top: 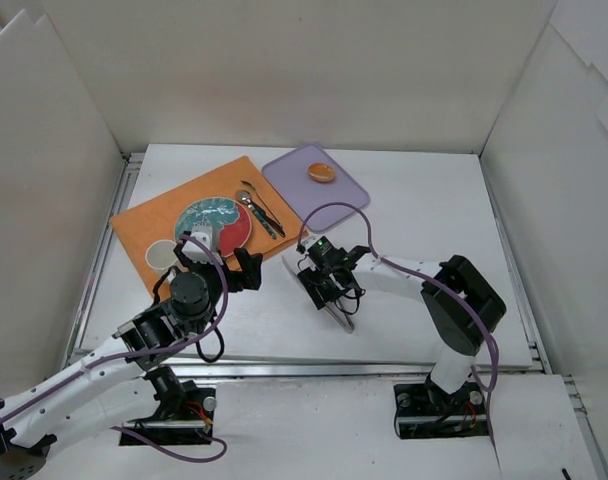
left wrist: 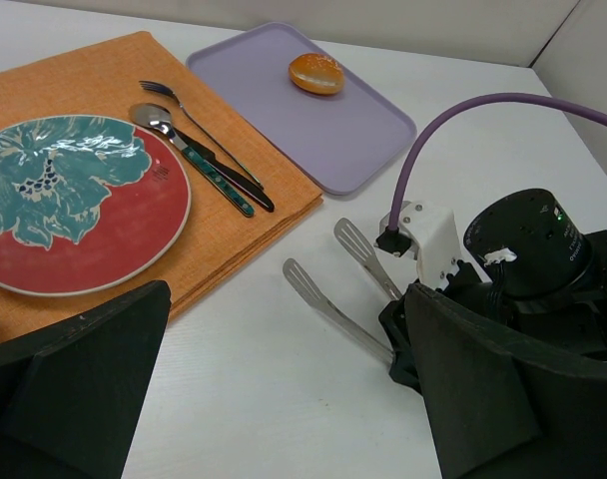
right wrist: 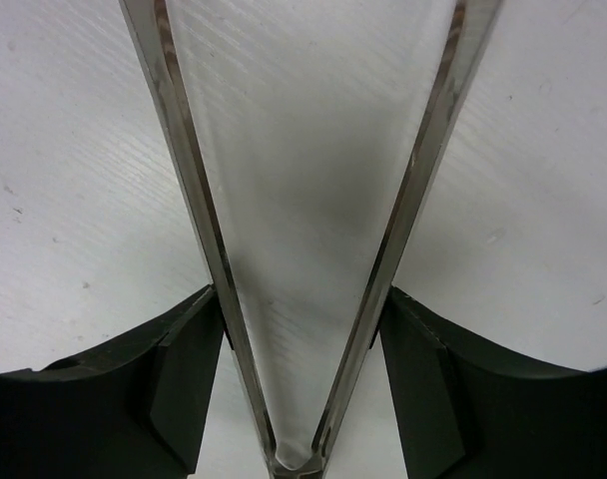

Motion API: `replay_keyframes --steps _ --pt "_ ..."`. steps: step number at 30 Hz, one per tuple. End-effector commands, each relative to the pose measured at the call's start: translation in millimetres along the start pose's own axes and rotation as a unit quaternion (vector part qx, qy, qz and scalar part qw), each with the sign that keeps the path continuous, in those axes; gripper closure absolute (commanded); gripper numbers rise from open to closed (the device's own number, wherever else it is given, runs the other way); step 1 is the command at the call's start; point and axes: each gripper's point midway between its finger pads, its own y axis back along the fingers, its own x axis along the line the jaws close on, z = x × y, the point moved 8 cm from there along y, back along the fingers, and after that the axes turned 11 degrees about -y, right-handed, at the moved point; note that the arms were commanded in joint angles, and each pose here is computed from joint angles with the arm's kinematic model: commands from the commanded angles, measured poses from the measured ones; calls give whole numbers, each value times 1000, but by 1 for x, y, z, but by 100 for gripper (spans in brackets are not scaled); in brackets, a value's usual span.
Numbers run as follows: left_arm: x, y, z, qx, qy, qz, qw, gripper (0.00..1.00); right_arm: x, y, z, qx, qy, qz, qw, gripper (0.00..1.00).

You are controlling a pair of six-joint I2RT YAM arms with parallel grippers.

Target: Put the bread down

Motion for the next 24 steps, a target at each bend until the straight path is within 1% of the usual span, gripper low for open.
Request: replay_keyframes --steps 1,3,6,8,9,10,14,19,24 --pt "0 0 16 -26 15 5 1000 0 0 23 13 -20 -9 -7 1000 41" --pt "1 0 15 -26 14 6 1000 0 -2 39 21 -45 -11 -24 999 42" --pt "1 0 16 -27 14 6 1000 0 6 67 43 -75 -17 -8 997 42" --pt "0 0 16 -27 15 5 1000 0 9 79 47 -72 -16 -6 997 44" --pt "1 1 16 -27 14 5 1000 0 12 89 57 -87 -18 -3 996 44" --pt "0 1 16 -27 16 5 1000 0 11 93 57 -81 -19 -7 996 44" --pt "1 1 16 -29 17 5 999 0 12 111 69 -91 -23 -12 995 45" --pt "1 2 17 -30 18 3 999 0 16 125 76 -76 -19 -11 997 46" --pt "2 3 17 -31 21 6 999 0 15 141 86 -91 -21 -28 995 46"
